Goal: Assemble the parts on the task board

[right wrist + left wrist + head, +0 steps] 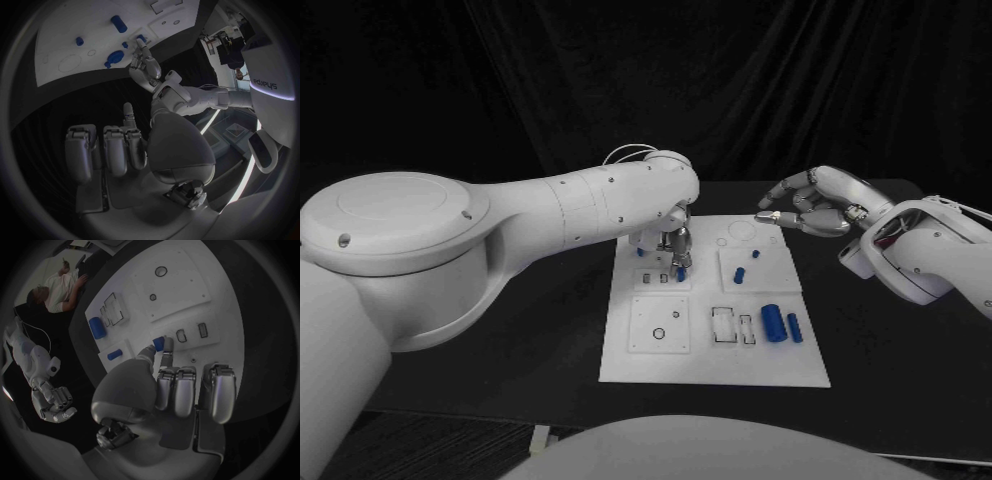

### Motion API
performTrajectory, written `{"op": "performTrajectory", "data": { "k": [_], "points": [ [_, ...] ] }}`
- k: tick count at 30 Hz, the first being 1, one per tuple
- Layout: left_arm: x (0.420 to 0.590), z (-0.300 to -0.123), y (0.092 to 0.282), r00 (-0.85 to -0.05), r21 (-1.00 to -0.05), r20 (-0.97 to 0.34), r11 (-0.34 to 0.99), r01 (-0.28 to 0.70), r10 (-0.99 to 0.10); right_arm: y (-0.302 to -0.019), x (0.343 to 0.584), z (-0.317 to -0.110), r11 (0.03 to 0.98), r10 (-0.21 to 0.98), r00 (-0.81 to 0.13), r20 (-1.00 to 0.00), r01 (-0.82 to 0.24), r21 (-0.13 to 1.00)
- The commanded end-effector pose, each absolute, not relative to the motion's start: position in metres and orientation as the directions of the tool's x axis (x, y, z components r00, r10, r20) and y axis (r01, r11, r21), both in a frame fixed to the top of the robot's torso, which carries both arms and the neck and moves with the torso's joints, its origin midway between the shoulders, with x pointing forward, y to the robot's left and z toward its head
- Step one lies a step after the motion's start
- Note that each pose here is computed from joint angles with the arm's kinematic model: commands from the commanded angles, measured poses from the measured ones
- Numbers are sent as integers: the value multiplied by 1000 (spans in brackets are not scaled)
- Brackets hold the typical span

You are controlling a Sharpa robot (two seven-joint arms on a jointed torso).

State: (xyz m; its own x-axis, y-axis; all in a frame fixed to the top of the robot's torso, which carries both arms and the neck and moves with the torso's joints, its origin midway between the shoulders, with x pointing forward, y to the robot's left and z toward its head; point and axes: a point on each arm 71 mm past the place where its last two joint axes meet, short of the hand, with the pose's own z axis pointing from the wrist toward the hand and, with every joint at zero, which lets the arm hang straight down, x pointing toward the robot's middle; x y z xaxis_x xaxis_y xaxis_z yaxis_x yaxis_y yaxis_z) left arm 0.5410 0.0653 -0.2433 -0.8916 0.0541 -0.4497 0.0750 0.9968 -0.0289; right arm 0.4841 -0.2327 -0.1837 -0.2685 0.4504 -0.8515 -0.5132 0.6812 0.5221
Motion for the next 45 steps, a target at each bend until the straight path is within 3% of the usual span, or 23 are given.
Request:
{"op": "performTrajectory", "data": {
  "k": [1, 45],
  "points": [
    [540, -244, 65, -892, -21, -449, 998, 62, 46, -234, 484, -186, 691, 449, -275, -850, -497, 525],
    [541, -244, 72, -884, -8, -466, 1000, 30, 23, -235, 485, -187, 696, 447, -276, -851, -490, 524]
  ]
}}
